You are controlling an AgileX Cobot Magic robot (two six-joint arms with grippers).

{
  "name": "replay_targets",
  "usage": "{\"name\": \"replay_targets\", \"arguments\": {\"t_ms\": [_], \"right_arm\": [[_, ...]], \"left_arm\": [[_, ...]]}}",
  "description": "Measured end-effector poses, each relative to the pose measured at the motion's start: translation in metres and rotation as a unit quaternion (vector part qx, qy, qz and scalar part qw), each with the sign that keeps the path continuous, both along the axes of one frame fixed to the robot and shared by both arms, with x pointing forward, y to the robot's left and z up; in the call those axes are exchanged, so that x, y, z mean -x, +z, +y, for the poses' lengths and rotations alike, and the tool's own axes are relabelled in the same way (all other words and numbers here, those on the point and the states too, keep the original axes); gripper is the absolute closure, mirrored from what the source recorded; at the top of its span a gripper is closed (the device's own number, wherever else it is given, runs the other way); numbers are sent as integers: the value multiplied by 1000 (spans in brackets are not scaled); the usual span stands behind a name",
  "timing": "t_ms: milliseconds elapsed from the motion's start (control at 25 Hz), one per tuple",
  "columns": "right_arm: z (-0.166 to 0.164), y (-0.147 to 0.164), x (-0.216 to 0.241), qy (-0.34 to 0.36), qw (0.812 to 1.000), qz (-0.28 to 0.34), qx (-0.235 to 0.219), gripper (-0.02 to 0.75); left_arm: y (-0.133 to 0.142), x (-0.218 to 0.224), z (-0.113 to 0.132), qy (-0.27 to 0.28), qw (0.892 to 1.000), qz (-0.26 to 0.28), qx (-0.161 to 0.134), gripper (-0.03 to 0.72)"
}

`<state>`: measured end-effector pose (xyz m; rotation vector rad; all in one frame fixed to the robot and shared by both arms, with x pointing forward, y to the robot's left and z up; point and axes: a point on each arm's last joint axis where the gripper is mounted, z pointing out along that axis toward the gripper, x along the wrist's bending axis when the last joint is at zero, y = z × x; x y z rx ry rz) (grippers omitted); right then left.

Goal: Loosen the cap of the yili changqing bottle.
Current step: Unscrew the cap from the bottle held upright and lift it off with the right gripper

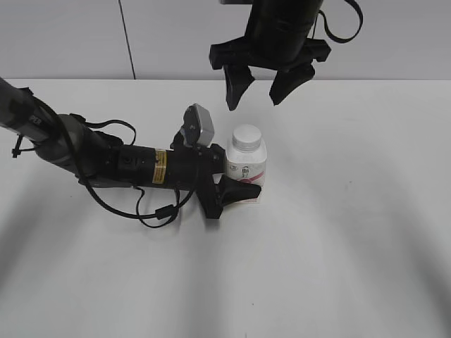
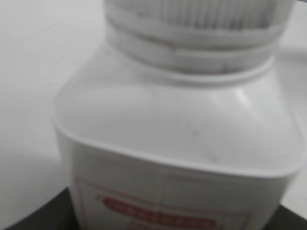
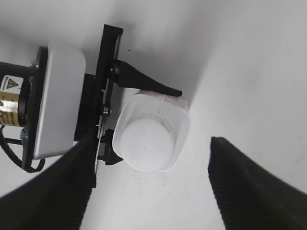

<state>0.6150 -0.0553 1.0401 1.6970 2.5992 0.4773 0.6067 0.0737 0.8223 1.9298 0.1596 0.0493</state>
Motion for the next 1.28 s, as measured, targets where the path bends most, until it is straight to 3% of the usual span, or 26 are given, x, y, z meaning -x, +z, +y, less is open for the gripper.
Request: {"name": "replay_targets", "arguments": {"t_ms": [280, 560, 880, 1280], "right_arm": [[-1, -8, 3, -43, 999, 25, -1, 160], [1, -8, 4, -49, 998, 36, -14, 160], [6, -38, -2, -59, 996, 69, -2, 160], [8, -46, -4, -64, 995, 79, 2, 160]], "left_arm": [[0, 0, 0, 0, 1000, 0, 0, 279], [0, 0, 0, 0, 1000, 0, 0, 279], [0, 0, 0, 0, 1000, 1, 0, 281], [0, 0, 0, 0, 1000, 1, 0, 281]]}}
